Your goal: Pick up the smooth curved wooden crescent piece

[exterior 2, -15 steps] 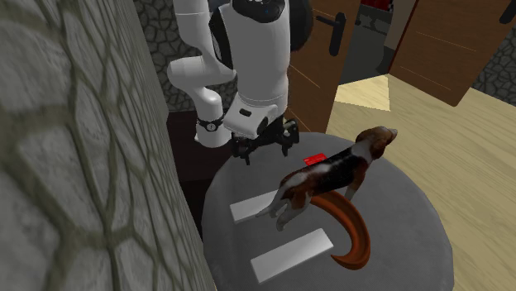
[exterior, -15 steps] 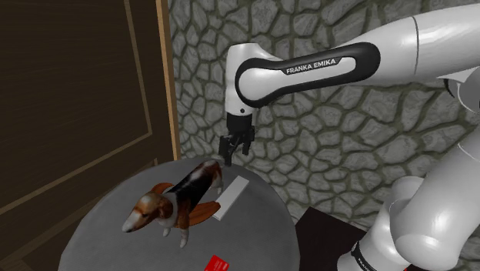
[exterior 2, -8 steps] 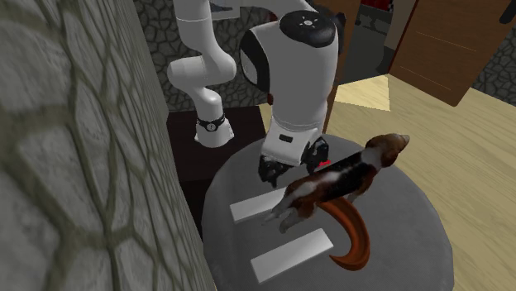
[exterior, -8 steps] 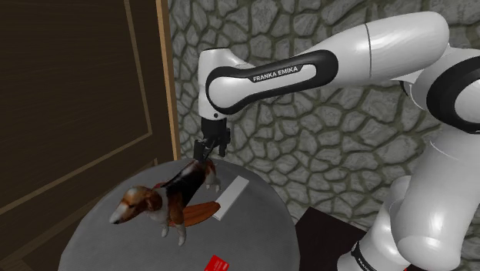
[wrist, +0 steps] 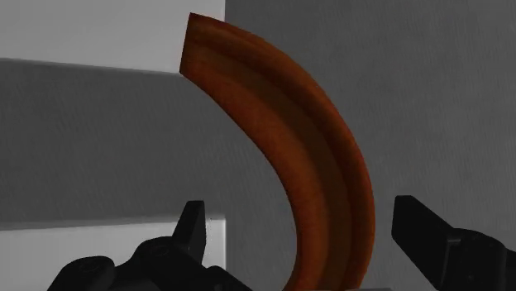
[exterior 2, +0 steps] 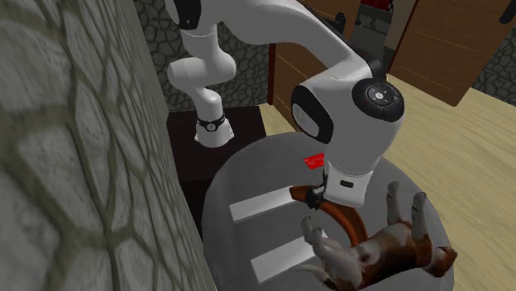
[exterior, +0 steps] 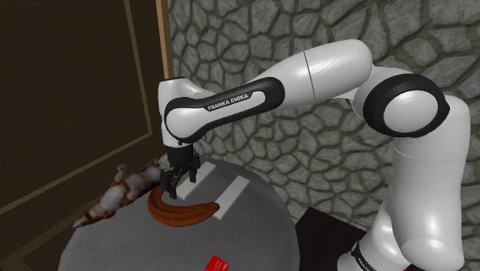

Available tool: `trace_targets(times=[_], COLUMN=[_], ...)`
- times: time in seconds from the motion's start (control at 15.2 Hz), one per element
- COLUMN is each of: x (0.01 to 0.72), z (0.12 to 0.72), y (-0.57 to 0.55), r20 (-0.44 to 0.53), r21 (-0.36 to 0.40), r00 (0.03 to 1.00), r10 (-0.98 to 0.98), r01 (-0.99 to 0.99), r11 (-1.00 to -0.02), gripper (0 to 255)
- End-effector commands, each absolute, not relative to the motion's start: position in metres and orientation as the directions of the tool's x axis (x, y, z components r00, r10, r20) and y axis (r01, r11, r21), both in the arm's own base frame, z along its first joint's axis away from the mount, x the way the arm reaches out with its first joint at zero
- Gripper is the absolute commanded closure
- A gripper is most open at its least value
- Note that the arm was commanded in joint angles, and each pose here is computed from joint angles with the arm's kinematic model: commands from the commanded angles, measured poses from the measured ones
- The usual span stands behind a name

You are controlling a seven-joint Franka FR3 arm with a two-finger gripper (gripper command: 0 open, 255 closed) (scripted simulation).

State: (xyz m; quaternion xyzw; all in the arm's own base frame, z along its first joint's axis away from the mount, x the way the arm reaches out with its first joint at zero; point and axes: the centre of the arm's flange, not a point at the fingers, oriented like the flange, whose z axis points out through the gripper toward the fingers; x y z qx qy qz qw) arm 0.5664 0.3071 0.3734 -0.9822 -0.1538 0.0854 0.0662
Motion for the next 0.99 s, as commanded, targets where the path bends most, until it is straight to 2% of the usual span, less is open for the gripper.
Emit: trace_targets(times=[0.0, 0.79, 0.86, 0.92], x=[0.577, 0.587, 0.586, 0.587], z=[0.361, 0.307, 0.306, 0.306], y=[0.332, 0.361, 0.36, 0.36], r20=[-0.153, -0.156, -0.156, -0.156], r21=[-0.17, -0.183, -0.183, -0.183], r00=[0.928, 0.915, 0.915, 0.915], r10=[0.339, 0.373, 0.373, 0.373], r01=[0.314, 0.344, 0.344, 0.344], r11=[-0.934, -0.921, -0.921, -0.921], gripper=[0, 0, 255, 255])
